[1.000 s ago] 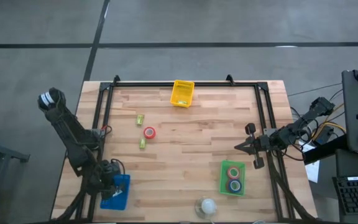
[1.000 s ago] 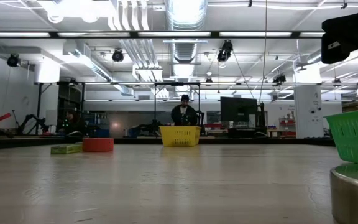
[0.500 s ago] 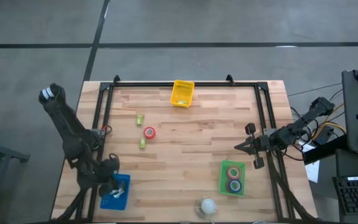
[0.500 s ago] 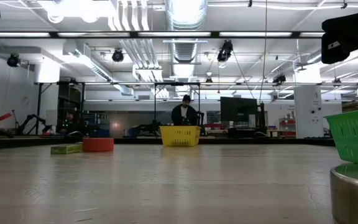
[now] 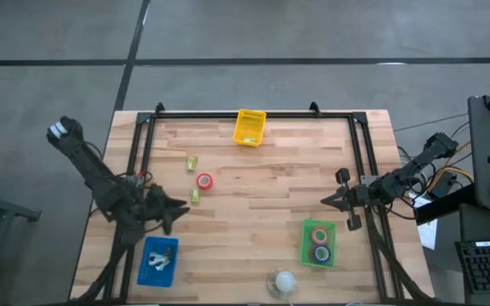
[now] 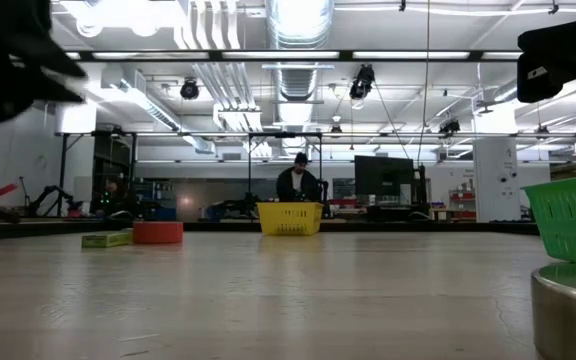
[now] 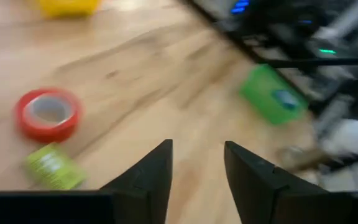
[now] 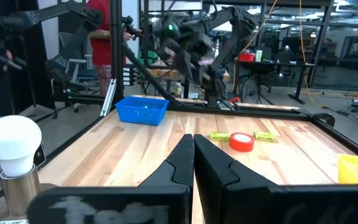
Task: Pick and place Stapler, Stapler remover, tape
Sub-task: Put the bottom staple box into the yellow bin, then put the staple box into the yellow bin
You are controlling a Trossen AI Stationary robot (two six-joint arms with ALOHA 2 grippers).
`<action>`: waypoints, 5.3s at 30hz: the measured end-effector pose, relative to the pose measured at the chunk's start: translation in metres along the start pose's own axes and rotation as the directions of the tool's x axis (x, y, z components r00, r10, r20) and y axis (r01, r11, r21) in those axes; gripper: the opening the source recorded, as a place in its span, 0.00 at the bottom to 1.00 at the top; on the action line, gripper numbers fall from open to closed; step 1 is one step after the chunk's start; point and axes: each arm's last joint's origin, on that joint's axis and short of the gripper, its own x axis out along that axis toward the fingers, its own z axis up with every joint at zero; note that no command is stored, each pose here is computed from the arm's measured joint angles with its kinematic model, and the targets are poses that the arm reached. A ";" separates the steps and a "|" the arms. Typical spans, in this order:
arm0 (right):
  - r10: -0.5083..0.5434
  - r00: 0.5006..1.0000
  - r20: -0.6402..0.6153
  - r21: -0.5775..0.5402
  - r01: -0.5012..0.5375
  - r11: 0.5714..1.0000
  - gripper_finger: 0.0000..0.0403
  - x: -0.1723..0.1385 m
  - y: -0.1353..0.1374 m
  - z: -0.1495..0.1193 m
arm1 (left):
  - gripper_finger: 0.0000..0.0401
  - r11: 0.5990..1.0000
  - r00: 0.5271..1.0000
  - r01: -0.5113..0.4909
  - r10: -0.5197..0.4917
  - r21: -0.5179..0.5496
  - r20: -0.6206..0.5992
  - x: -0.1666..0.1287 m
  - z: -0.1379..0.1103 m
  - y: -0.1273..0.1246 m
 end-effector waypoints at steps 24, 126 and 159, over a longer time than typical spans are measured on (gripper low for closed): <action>0.000 1.000 0.000 0.000 0.000 1.000 0.02 0.000 0.000 0.000 | 0.69 0.883 0.872 -0.469 0.464 0.006 -0.157 0.088 -0.025 0.046; 0.000 1.000 0.000 0.000 0.000 1.000 0.02 0.000 0.000 0.000 | 0.33 0.877 0.895 -0.415 0.441 0.242 -0.064 0.308 0.227 0.124; 0.000 1.000 -0.001 0.000 0.000 1.000 0.02 0.000 0.000 0.000 | 0.62 0.904 0.896 -0.343 0.396 0.255 -0.201 0.262 0.250 0.101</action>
